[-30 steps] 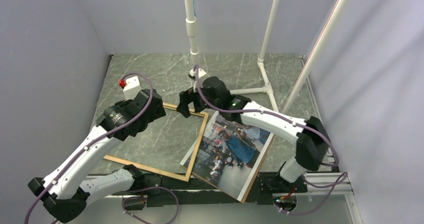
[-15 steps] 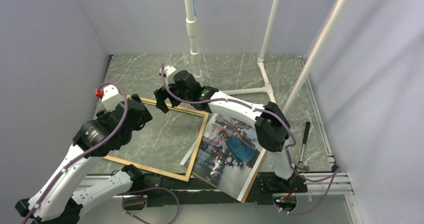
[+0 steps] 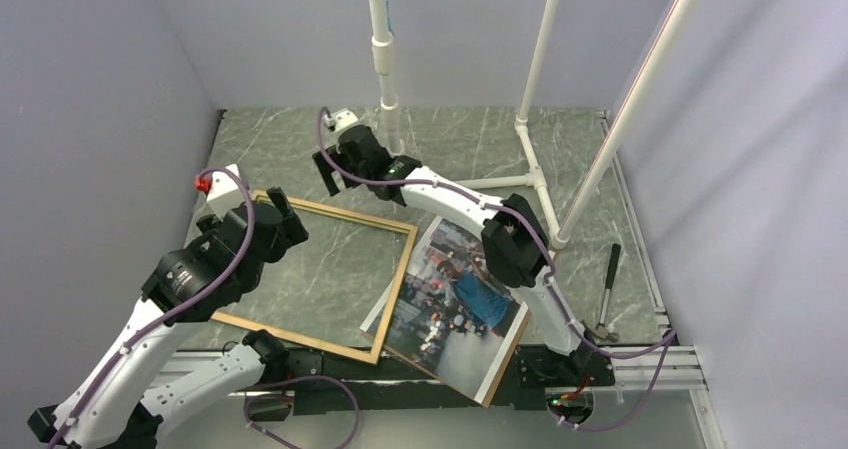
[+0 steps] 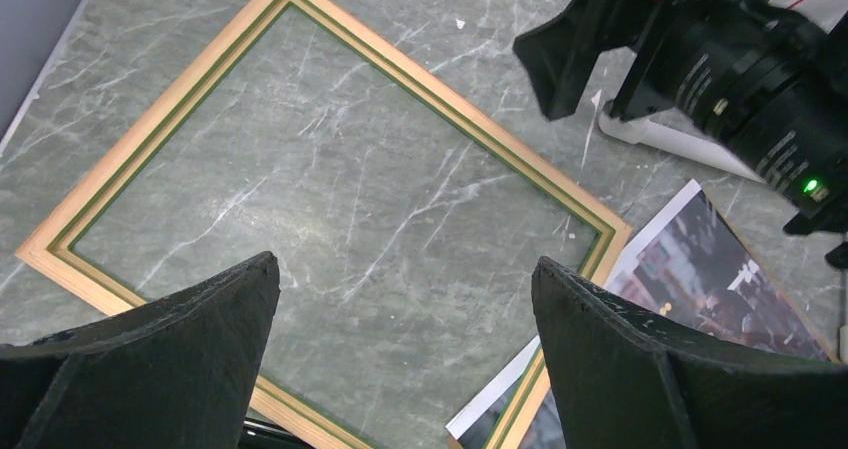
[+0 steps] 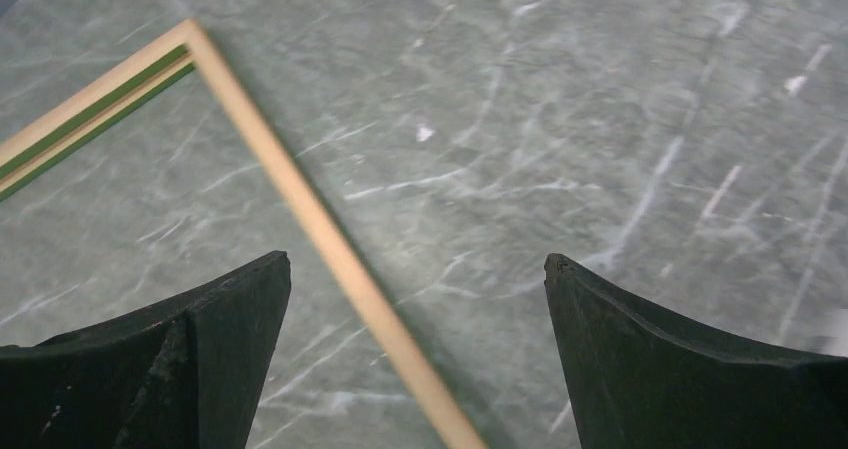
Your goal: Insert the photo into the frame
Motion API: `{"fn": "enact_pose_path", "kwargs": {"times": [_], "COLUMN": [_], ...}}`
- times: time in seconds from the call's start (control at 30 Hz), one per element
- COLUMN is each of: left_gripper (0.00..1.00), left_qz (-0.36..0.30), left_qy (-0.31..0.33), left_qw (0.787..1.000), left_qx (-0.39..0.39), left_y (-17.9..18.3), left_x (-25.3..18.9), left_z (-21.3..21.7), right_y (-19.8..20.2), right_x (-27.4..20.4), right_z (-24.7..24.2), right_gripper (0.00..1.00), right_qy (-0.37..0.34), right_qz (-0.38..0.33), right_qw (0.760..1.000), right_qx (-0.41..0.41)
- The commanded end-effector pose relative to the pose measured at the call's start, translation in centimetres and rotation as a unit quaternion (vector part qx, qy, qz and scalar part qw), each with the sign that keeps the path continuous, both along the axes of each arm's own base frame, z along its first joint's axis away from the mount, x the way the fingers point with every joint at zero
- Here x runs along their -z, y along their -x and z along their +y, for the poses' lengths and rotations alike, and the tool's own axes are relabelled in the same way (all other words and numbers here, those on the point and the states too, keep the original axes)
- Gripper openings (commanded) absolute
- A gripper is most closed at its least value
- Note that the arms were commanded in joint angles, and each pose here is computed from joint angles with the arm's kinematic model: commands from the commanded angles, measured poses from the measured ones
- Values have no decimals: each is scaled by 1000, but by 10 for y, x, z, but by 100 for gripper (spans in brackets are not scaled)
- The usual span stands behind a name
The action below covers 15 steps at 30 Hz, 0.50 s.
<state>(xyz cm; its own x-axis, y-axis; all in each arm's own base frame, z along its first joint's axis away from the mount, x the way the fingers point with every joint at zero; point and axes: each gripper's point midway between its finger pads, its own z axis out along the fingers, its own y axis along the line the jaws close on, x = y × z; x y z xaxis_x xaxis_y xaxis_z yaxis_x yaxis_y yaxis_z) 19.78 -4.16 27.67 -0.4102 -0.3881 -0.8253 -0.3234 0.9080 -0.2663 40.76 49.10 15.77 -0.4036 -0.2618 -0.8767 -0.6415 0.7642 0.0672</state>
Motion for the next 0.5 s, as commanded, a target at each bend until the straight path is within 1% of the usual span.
{"fn": "enact_pose_path", "kwargs": {"times": [0.0,0.1,0.2,0.33,0.47], "left_gripper": [99,99,99,99,99], "left_qz": [-10,-11,-11,-10,-8], "left_qy": [0,0,-1,-2,-4], "left_qw": [1000,1000,999,999,999], "left_qx": [23,29,31,33,35], "left_y": [-8,-9,-9,-10,-12], "left_x": [-5,-5,-5,-5,-5], "left_z": [-10,-12,-13,-14,-16], "right_y": [-47,-56,-69,-82,-99], "right_x": [-30,-38,-41,-36,-32], "right_z": [-27,-25,-30,-43,-66], "right_gripper": [100,100,100,100,100], "right_qy": [-46,-71,-73,-76,-91], "right_qz": [-18,-23,-30,-25,-12], "right_qw": [997,997,996,994,989], "right_qx": [66,37,44,69,114]}}
